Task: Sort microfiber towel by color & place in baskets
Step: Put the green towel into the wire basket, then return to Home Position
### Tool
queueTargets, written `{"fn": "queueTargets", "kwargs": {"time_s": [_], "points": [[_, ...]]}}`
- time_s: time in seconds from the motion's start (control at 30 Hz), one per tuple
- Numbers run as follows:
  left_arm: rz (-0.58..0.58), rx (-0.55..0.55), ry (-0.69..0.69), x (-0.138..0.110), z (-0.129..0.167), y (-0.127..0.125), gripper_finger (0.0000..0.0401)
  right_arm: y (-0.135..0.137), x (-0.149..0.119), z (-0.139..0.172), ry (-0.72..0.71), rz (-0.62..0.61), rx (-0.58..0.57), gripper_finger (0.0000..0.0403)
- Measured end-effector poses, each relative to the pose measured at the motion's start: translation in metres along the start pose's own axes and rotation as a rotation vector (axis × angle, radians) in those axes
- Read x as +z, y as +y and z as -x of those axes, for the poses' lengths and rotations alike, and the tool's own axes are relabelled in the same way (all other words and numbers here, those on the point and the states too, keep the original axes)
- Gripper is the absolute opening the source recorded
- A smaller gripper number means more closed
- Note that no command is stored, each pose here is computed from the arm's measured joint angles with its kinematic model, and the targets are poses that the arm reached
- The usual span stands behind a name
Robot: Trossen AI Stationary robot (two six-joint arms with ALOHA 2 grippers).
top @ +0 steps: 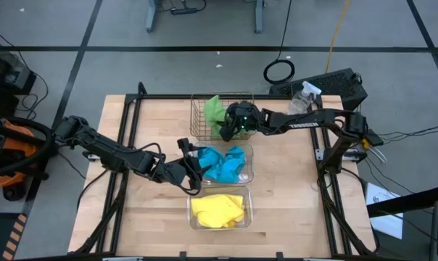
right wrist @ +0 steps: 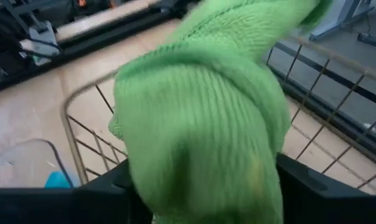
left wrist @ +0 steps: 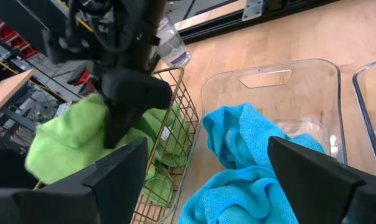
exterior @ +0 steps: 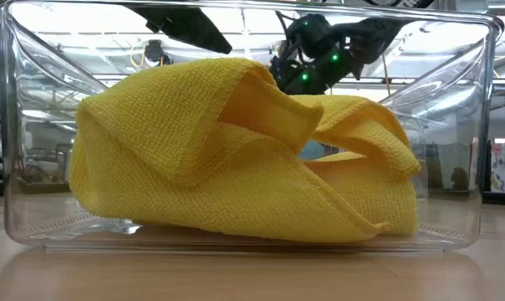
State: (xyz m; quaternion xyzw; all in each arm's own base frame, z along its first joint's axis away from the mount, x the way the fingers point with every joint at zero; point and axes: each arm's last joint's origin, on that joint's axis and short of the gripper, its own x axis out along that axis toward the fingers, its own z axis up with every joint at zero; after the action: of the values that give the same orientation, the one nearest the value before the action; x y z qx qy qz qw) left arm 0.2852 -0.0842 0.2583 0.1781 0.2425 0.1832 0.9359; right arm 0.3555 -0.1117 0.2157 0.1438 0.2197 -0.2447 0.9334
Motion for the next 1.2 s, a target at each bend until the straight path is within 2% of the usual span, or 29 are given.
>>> {"fn": "queueTargets", "kwargs": {"time_s": [0.27,0.47,0.73,1.0,1.1,1.2], "points": [[0.002,-0.031,-0.002,0.000,0.000,-0.001,0.0336,0.006,0.010,0.022,-0.002,0.008,0.010,0.0257],[0.006,-0.047,-0.007,0.001,0.000,-0.001,0.0336,0.010,0.022,0.037,-0.058,0.041,0.026,0.0278],[0.016,-0.047,-0.010,0.001,0.000,-0.001,0.0336,0.019,0.032,0.052,-0.134,0.120,0.020,0.0288],[0.047,-0.047,-0.026,0.003,0.000,-0.001,0.0336,0.022,0.027,0.055,-0.057,0.171,0.016,0.0288],[0.038,-0.050,-0.031,0.003,0.000,-0.001,0.0336,0.031,0.023,0.068,0.003,0.206,0.054,0.0285],[0.032,-0.113,-0.079,0.008,0.000,-0.002,0.0329,0.049,0.011,0.089,0.081,0.253,0.099,0.0269]]}}
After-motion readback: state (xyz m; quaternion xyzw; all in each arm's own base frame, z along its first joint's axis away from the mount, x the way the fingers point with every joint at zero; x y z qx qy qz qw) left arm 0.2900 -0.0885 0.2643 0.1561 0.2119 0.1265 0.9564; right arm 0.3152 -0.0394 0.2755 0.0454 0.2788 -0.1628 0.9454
